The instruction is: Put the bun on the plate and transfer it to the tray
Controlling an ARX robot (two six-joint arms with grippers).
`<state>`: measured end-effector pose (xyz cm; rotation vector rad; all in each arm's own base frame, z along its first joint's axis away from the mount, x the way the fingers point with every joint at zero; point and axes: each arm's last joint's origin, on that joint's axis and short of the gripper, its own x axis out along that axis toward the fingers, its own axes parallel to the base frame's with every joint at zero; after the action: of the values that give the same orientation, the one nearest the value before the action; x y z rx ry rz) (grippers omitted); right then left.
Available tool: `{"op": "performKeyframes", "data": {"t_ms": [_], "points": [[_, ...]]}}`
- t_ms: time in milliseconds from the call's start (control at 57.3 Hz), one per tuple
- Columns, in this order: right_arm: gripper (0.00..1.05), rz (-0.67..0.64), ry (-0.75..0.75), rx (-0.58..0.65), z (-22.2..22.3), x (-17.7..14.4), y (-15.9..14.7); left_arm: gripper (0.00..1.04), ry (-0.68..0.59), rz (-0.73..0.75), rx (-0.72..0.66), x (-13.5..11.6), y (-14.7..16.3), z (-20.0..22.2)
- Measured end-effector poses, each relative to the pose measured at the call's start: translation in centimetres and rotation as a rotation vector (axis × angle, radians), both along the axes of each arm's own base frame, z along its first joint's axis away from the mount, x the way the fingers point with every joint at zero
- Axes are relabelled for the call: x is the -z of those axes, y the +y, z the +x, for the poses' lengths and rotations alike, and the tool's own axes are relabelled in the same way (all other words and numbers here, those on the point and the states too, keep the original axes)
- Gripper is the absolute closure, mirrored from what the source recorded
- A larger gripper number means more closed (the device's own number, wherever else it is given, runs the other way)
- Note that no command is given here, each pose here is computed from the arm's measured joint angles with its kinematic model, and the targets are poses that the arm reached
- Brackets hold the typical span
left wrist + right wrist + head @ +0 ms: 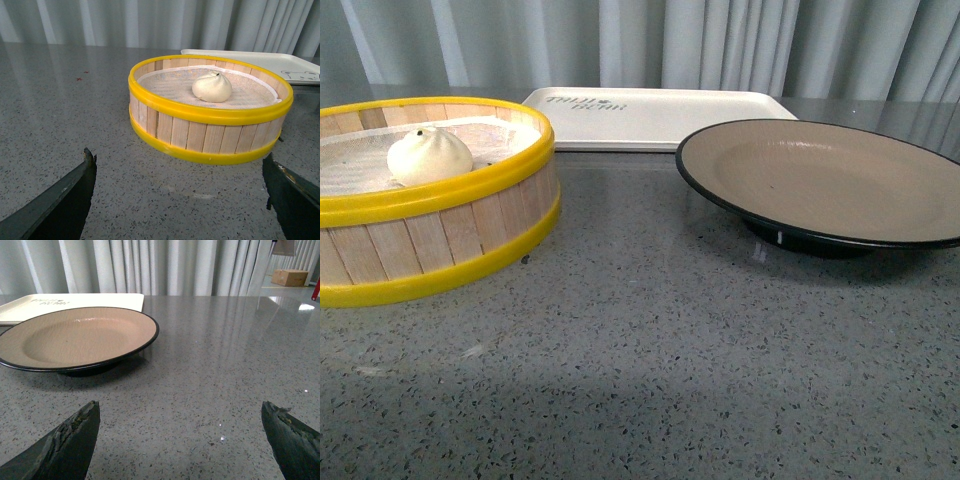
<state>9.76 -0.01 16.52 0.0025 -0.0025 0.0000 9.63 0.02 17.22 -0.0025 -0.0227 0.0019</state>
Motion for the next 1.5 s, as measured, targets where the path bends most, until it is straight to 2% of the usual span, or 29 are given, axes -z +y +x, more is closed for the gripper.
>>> {"op": "performKeyframes", "data": {"t_ms": [855, 890, 977, 994, 1029, 1064, 1186, 1291, 1500], "points": [[0.08, 0.0, 0.0, 0.0, 0.0, 0.0, 0.0, 0.07, 0.0, 0.0, 0.0, 0.0, 0.0, 0.0], [0.08, 0.0, 0.0, 0.0, 0.0, 0.0, 0.0, 0.07, 0.053, -0.015, 0.024, 0.2, 0.0, 0.1], [0.08, 0.0, 0.0, 0.0, 0.0, 0.0, 0.0, 0.07, 0.393, -0.145, 0.119, -0.2, 0.0, 0.2], [0.08, -0.001, 0.0, -0.002, 0.0, 0.0, 0.0, 0.07, 0.423, -0.155, 0.116, -0.1, 0.0, 0.3], [0.08, 0.0, 0.0, -0.002, 0.0, 0.0, 0.0, 0.07, 0.533, -0.211, 0.107, -0.7, 0.2, 0.5], [0.08, 0.0, 0.0, 0.0, 0.0, 0.0, 0.0, 0.07, 0.56, -0.252, 0.094, -1.5, 0.4, 0.8], [0.08, 0.0, 0.0, 0.0, 0.0, 0.0, 0.0, 0.07, 0.417, -0.27, 0.073, -6.3, 0.8, 1.9], [0.08, 0.0, 0.0, 0.0, 0.0, 0.0, 0.0, 0.07, 0.362, -0.248, 0.076, -8.5, 0.4, 3.3], [0.08, 0.0, 0.0, 0.0, 0.0, 0.0, 0.0, 0.07, 0.314, -0.146, 0.163, -12.6, -3.9, 8.6]]}}
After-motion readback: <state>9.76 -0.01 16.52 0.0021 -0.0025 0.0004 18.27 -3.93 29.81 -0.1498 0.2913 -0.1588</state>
